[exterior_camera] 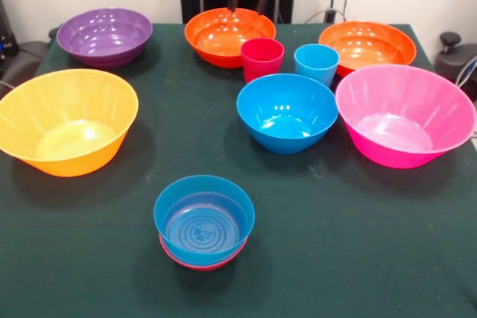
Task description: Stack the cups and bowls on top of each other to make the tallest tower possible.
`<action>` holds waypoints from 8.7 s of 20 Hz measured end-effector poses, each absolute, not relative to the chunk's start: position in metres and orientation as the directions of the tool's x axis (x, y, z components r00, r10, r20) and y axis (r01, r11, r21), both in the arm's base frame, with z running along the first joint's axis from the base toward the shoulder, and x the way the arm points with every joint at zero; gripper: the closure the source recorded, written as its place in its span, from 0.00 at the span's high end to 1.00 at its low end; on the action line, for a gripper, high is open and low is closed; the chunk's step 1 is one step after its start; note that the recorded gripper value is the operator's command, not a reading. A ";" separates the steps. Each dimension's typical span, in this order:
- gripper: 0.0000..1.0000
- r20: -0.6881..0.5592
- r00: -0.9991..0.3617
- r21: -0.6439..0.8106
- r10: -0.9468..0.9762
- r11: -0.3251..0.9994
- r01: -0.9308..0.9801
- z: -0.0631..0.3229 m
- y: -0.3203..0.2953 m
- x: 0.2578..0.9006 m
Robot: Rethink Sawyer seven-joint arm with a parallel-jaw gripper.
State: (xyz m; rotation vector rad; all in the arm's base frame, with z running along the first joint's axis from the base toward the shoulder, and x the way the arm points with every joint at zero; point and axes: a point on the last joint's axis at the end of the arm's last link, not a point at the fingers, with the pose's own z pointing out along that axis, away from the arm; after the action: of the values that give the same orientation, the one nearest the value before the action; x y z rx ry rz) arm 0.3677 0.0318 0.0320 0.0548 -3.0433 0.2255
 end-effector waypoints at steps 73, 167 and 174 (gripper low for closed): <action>1.00 0.020 -0.983 -0.013 0.182 0.983 0.182 0.016 0.103 0.382; 1.00 0.056 -0.922 0.078 0.382 0.919 0.386 0.078 0.069 0.502; 1.00 0.034 -0.904 0.095 0.425 0.899 0.427 0.083 0.066 0.523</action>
State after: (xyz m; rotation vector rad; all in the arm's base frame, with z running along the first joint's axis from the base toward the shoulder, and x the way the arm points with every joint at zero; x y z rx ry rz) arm 0.5229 0.0661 0.0825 -0.6840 -3.0492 -0.1563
